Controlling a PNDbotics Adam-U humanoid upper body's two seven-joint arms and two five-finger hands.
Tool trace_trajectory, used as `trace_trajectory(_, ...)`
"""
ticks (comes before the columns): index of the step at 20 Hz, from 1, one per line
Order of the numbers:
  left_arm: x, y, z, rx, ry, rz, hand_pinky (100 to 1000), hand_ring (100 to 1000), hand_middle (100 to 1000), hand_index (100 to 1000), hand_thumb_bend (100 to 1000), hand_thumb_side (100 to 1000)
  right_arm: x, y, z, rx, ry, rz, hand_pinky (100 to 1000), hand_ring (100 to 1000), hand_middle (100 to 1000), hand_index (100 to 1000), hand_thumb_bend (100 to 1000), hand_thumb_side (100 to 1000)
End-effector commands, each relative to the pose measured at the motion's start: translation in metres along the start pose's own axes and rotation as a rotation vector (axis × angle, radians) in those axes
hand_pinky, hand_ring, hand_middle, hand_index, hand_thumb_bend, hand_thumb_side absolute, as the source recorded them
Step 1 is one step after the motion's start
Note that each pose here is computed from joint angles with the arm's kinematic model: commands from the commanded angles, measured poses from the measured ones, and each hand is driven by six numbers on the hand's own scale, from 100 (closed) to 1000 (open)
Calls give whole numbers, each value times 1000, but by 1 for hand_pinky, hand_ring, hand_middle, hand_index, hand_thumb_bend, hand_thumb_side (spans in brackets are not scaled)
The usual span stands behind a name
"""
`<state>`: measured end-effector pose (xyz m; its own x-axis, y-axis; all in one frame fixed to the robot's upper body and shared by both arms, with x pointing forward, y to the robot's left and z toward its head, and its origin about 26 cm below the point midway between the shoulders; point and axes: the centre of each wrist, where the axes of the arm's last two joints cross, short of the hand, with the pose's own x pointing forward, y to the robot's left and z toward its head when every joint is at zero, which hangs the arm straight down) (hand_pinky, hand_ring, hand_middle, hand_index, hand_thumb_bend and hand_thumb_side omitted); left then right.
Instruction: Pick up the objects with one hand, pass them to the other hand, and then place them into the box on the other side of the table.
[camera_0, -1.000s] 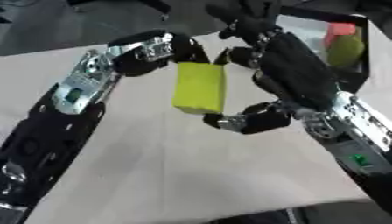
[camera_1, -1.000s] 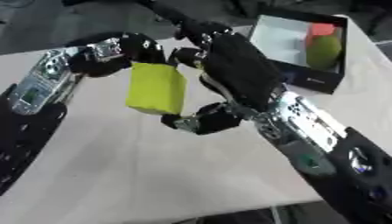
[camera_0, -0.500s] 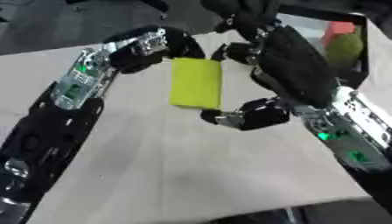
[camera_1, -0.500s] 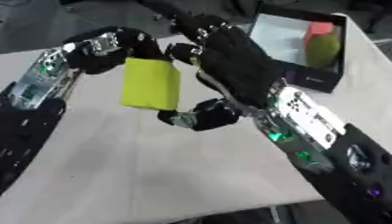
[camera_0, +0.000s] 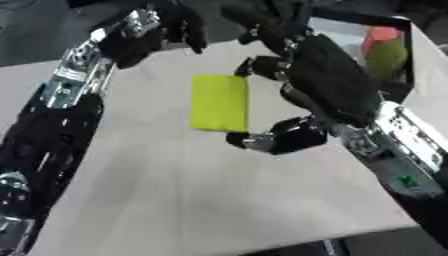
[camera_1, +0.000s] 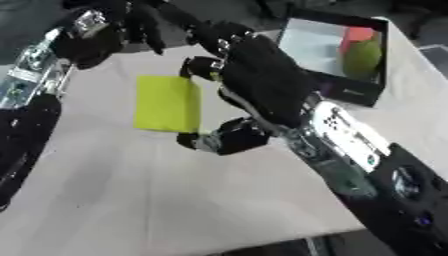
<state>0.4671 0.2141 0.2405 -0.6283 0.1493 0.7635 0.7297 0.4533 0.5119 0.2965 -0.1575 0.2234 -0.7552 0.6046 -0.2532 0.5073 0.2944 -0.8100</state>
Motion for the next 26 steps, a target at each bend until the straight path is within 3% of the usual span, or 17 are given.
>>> trace_trajectory(1,48,42,46,48,-108,-150,691,673,598,749,100,640,-21,-16,15,22,116,54,659,757,1000,356,257,276)
trace_trajectory(4,94,57,98,154,-221,-208,692,678,604,754,100,597,-48,-26,42,87,334,114,648,756,1000,356,281,247)
trace_trajectory(8,140,49,142,253,-338,-223,690,680,608,760,100,578,-102,-29,88,167,657,288,637,754,1000,360,295,227)
trace_trajectory(13,160,20,168,311,-416,-201,687,672,607,763,100,586,-176,-47,160,121,1099,524,592,751,1000,378,369,208)
trace_trajectory(17,164,-1,197,417,-407,-208,686,669,603,762,100,595,-214,-72,217,28,1378,696,561,745,1000,414,422,239)
trace_trajectory(18,164,-6,207,452,-392,-213,685,666,602,761,100,597,-220,-78,230,3,1436,740,552,744,1000,454,454,241)
trace_trajectory(20,161,-16,223,515,-351,-223,685,665,601,761,100,605,-229,-86,255,-11,1542,795,561,759,1000,664,733,205)
trace_trajectory(21,160,-21,230,539,-329,-228,685,663,599,761,100,609,-231,-88,266,-2,1588,799,577,776,1000,764,910,319)
trace_trajectory(22,159,-24,235,558,-309,-231,685,662,599,761,100,615,-232,-89,273,12,1622,792,600,793,1000,855,1000,483)
trace_trajectory(23,158,-27,240,576,-289,-231,685,662,598,760,100,619,-233,-89,278,28,1642,786,618,799,1000,898,1000,580)
trace_trajectory(26,157,-30,246,608,-253,-227,686,660,596,760,100,625,-231,-90,279,67,1634,802,651,796,1000,931,1000,627)
